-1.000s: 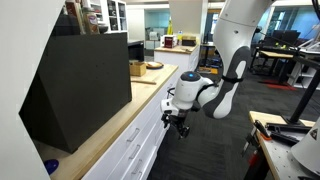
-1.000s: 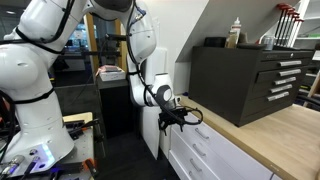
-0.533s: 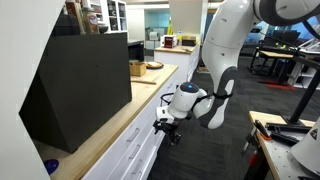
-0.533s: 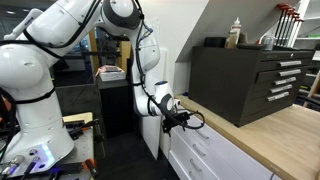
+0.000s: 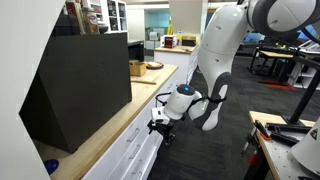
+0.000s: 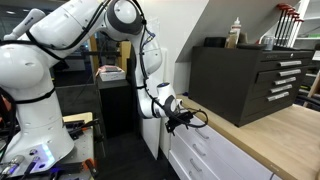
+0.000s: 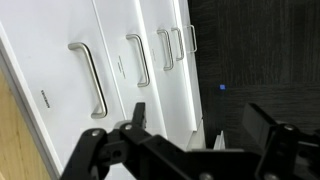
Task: Open the top drawer of the dresser
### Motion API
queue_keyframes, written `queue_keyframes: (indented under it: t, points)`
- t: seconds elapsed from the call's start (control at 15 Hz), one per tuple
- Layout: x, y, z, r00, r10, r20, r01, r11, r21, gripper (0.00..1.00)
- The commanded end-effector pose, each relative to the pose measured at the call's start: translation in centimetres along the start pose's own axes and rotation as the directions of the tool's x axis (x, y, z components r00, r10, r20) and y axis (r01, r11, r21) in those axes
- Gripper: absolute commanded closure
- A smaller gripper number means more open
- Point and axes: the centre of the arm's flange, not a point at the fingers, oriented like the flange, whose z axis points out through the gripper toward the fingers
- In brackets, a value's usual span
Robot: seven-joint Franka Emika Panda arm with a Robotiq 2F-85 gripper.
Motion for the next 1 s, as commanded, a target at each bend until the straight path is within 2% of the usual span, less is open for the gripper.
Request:
queue_keyframes:
  t: [0.0, 0.47, 0.93]
  points:
    - [0.0, 0.0, 0.0, 1.000, -0.001, 0.000, 0.001, 1.000, 0.000, 0.00]
    - [-1.7, 1.1, 1.7, 0.996, -0.085, 0.040, 0.086, 0.995, -0.045, 0.00]
    - [-1.4, 1.6, 3.2, 0.984, -0.180, -0.004, 0.180, 0.983, -0.049, 0.00]
